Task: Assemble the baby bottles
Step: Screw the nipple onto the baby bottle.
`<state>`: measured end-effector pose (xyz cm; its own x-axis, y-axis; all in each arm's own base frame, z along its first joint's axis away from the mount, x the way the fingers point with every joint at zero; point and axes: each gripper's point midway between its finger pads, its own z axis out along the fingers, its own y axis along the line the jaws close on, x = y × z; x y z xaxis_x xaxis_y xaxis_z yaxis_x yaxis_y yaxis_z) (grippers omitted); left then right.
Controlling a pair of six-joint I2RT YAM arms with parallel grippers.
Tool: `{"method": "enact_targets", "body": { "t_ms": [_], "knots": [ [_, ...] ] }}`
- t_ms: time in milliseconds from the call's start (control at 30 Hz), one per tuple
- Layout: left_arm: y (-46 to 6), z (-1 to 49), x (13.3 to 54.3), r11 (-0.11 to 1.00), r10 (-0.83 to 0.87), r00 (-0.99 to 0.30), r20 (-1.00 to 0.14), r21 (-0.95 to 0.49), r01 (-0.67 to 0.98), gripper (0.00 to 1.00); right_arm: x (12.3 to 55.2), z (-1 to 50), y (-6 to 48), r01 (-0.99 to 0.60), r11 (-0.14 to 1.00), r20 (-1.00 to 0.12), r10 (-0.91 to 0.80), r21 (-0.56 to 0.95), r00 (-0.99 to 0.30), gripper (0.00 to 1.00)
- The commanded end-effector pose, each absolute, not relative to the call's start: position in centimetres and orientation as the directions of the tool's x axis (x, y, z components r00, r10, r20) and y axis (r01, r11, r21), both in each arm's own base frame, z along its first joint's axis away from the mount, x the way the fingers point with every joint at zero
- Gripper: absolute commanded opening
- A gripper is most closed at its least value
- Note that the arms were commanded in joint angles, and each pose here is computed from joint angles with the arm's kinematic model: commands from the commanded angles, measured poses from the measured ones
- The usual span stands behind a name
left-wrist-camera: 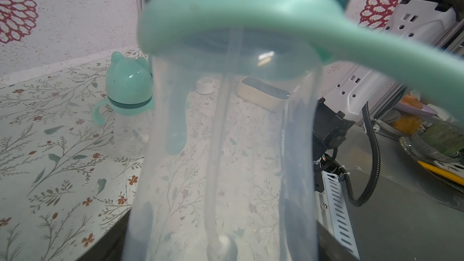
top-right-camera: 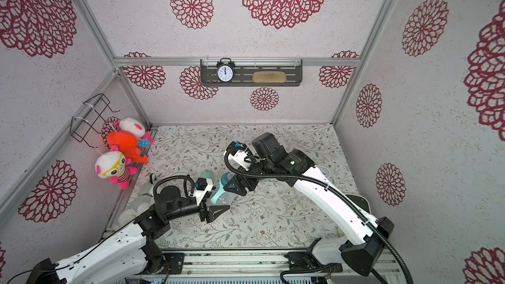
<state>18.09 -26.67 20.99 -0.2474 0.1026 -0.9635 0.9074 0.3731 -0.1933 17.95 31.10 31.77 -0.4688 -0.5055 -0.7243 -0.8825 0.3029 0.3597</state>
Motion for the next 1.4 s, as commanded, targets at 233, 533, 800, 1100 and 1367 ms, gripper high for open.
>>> {"method": "enact_targets", "body": {
  "t_ms": [233,533,800,1100,1367],
  "knots": [
    [-26.4,23.0,18.2,0.377,0.065,-0.207,-0.976,-0.168,0.911,0.00,18.3,31.8,31.4,-0.884,0.289,-0.729,-0.500,0.368,-0.467,0.80],
    [-26.4,23.0,18.3,0.378,0.068,-0.212,-0.975,-0.171,0.910,0.00,18.5,31.5,31.7,-0.879,0.287,-0.725,-0.497,0.381,-0.476,0.77],
    [-26.3,23.0,18.3,0.381,0.069,-0.213,-0.975,-0.171,0.909,0.00,18.6,31.3,31.9,-0.875,0.285,-0.719,-0.498,0.392,-0.484,0.77],
    [-26.4,23.1,18.3,0.380,0.068,-0.213,-0.975,-0.172,0.909,0.00,18.6,31.1,32.0,-0.873,0.285,-0.717,-0.499,0.395,-0.487,0.71],
    [-26.3,23.3,18.4,0.390,0.068,-0.224,-0.972,-0.181,0.903,0.00,18.4,31.0,32.1,-0.862,0.285,-0.706,-0.495,0.419,-0.507,0.59]
  ]
}}
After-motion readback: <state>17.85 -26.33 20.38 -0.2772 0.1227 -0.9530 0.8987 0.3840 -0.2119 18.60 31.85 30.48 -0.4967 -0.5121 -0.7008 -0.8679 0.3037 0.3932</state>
